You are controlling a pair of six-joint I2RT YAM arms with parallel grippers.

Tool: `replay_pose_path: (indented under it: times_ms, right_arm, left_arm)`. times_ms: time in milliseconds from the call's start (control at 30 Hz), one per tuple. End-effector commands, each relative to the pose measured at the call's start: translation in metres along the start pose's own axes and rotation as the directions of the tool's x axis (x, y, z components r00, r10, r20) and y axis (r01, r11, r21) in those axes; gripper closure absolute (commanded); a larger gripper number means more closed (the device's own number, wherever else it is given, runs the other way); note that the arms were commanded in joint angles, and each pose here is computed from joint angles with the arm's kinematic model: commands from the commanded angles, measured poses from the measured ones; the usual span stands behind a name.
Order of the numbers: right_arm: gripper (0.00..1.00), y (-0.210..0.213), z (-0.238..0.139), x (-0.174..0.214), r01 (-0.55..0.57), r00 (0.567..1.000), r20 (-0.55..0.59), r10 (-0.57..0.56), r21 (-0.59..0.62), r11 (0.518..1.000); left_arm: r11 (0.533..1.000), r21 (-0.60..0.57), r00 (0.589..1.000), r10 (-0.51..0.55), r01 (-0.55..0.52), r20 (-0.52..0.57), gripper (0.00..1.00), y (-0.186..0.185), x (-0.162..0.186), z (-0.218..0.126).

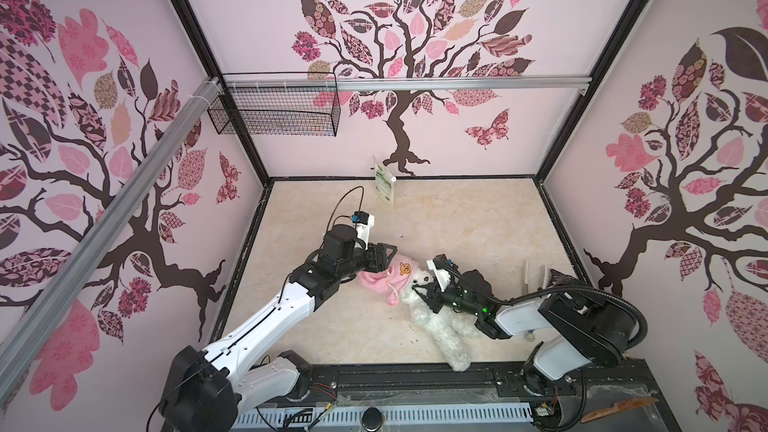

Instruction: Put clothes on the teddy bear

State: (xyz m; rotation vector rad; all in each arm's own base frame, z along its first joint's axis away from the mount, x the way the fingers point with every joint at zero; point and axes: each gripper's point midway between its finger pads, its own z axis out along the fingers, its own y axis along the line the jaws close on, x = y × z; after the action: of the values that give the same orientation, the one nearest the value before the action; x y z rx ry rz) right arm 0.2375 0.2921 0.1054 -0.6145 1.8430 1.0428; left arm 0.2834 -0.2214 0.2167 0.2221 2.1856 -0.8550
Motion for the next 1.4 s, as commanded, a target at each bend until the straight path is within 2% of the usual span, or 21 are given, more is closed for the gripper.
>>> replay_pose_path:
  times_ms: [0,100,233,400,633,833,1067,1367]
  right_arm:
    - [0.86,0.007,-0.012,-0.012,0.073,0.997,0.020,-0.072,-0.049,0.996]
    - [0.86,0.010,-0.022,-0.023,0.115,0.993,0.044,-0.113,-0.057,0.992]
    - [0.86,0.019,-0.030,-0.034,0.181,0.982,0.067,-0.176,-0.068,0.981]
    - [0.86,0.028,-0.034,-0.042,0.221,0.974,0.076,-0.214,-0.093,0.971]
    - [0.86,0.035,-0.034,-0.046,0.214,0.975,0.086,-0.204,-0.132,0.968]
    - [0.86,0.039,-0.032,-0.053,0.194,0.978,0.102,-0.180,-0.153,0.969]
    - [0.86,0.043,-0.030,-0.060,0.183,0.979,0.121,-0.164,-0.171,0.968]
    - [0.86,0.051,-0.028,-0.061,0.165,0.982,0.129,-0.139,-0.223,0.961]
  left_arm:
    - [0.999,0.002,0.990,-0.053,0.054,-0.129,0.48,0.001,0.022,-0.017]
    - [0.990,0.084,0.969,-0.091,0.113,-0.229,0.58,-0.005,0.036,-0.024]
    - [0.978,0.174,0.948,-0.052,0.112,-0.314,0.66,-0.020,0.047,-0.026]
    - [0.977,0.195,0.928,-0.004,0.082,-0.373,0.71,-0.021,0.052,-0.021]
    - [0.979,0.196,0.912,0.024,0.062,-0.409,0.77,-0.019,0.055,-0.007]
    - [0.983,0.185,0.890,0.069,0.018,-0.450,0.76,-0.018,0.070,0.003]
    - [0.985,0.171,0.887,0.064,0.017,-0.458,0.73,-0.014,0.078,0.006]
    - [0.939,0.332,0.914,0.054,0.090,-0.401,0.68,-0.047,0.060,0.002]
